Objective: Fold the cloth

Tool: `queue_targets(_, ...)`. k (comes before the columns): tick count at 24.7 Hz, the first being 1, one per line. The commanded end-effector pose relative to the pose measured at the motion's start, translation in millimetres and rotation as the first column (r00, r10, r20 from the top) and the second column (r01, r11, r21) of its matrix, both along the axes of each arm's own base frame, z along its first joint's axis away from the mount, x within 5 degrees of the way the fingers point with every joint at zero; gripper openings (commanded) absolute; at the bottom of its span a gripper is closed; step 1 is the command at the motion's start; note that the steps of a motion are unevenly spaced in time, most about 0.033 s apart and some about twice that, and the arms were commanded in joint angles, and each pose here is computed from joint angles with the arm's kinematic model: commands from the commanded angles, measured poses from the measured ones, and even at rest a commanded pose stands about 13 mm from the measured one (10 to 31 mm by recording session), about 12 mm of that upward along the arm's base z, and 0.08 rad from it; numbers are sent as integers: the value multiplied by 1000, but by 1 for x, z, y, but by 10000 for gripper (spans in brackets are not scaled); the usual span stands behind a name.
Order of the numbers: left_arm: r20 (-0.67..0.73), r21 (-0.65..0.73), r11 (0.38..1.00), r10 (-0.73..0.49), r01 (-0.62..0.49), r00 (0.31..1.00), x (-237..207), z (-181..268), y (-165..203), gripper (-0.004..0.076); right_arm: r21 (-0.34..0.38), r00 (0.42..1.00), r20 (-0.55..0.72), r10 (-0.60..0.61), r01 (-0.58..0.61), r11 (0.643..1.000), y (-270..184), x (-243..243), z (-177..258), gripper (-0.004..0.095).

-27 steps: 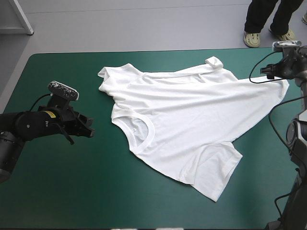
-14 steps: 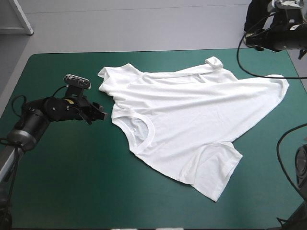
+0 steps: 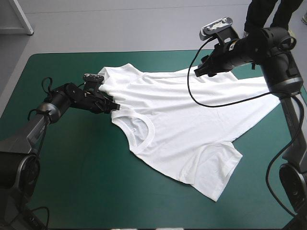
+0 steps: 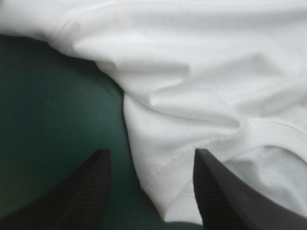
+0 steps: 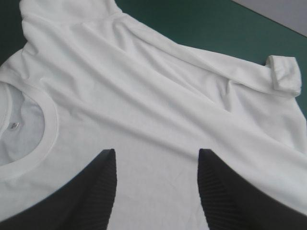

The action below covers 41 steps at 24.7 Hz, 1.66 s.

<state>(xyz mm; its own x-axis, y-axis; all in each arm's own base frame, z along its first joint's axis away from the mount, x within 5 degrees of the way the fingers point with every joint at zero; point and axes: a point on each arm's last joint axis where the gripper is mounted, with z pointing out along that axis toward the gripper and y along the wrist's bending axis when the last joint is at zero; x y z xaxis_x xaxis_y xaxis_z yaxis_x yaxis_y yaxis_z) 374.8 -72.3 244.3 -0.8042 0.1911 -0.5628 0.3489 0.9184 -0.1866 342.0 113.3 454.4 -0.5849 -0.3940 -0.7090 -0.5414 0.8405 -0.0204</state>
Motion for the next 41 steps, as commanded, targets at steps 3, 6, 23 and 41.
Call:
queue_targets(3, 6, -63, 998, -6, 7, 1000, 14, 6, -8, 390, 16, 997, 75, 3, -5, 1000, 3, -16, 16, 485)
queue_targets(6, -59, -60, 998, -24, 21, 998, 17, -12, -9, 388, -26, 998, 63, -11, 12, 1000, -1, -15, 9, 485)
queue_targets(23, -19, -39, 995, -91, 90, 996, 31, 2, -12, 19, 104, 985, -116, 125, -114, 988, -2, -102, -25, 482)
queue_targets(41, -52, -3, 992, -127, 127, 991, 28, 3, -10, 19, -236, 837, -449, 312, -448, 862, 97, -169, -194, 482)
